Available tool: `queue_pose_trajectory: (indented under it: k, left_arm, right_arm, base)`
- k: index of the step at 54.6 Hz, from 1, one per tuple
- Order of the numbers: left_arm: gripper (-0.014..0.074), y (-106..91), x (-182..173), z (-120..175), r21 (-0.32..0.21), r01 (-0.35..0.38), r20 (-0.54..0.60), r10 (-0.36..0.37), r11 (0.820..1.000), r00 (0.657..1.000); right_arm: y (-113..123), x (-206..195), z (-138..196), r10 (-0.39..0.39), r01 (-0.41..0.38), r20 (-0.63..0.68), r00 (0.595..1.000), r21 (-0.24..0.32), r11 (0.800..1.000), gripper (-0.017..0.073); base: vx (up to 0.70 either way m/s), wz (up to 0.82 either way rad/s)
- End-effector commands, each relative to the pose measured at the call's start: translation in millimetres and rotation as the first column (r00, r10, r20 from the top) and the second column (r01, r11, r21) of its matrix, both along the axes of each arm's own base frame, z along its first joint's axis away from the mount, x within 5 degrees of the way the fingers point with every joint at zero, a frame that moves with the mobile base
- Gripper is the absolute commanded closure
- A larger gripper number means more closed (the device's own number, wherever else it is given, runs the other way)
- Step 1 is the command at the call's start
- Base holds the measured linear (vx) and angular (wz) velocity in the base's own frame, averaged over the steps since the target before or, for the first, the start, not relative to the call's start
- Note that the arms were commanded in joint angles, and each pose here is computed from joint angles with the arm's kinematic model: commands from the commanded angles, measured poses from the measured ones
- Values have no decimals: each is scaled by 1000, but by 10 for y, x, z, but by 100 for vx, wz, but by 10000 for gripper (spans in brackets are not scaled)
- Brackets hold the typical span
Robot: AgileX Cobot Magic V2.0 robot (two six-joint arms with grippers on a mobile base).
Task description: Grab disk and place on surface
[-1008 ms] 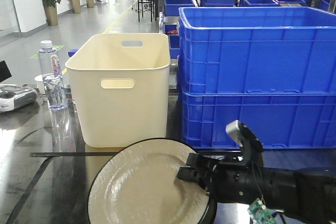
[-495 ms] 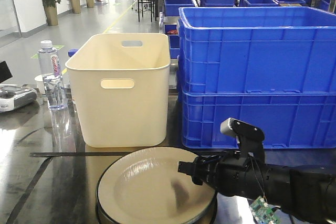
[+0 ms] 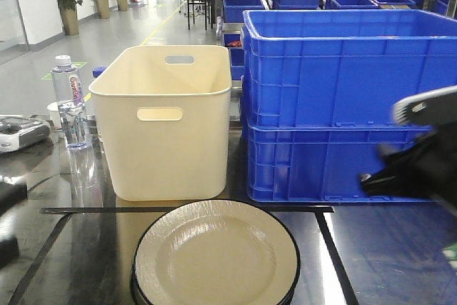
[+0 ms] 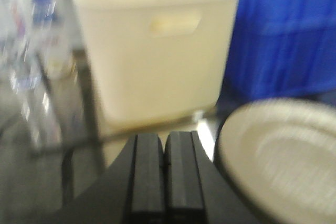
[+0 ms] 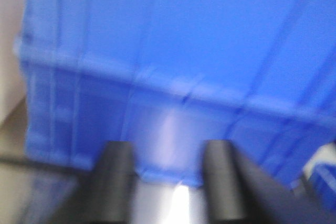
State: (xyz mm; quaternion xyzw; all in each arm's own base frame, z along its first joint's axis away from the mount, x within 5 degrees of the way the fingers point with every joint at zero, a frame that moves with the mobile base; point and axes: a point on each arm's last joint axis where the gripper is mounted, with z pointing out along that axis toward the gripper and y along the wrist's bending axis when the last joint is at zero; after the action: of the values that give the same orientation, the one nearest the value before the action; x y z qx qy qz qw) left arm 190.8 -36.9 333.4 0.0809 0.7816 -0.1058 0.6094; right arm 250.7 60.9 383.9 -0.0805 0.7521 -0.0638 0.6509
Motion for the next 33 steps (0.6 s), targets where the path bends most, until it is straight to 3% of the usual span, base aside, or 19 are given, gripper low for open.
queue_pose_trajectory:
  k: [1, 9, 16, 25, 33]
  left_arm:
    - [595, 89, 93, -171, 19, -88, -47, 89, 996, 995]
    - [595, 123, 179, -468, -11, -112, -224, 107, 994, 969]
    - [595, 90, 145, -501, -12, -74, -274, 68, 997, 959]
    - [595, 61, -39, -363, -48, -41, -242, 29, 998, 970]
    - [595, 78, -297, -122, -65, -33, -110, 26, 997, 994]
  right_arm:
    - [-119, -345, 384, 4, -13, 137, 991, 65, 998, 561]
    - [-232, -805, 489, 59, -86, 244, 968, 101, 991, 575]
    - [-302, -1093, 319, 90, -132, 265, 960, 143, 981, 573]
    - [-395, -1342, 94, 86, -136, 273, 958, 170, 976, 571]
    - [-438, -1451, 12, 83, -136, 285, 955, 173, 975, 571]
  base:
    - [0, 0]
    - [0, 0]
    - [0, 0]
    - [0, 0]
    - [0, 0]
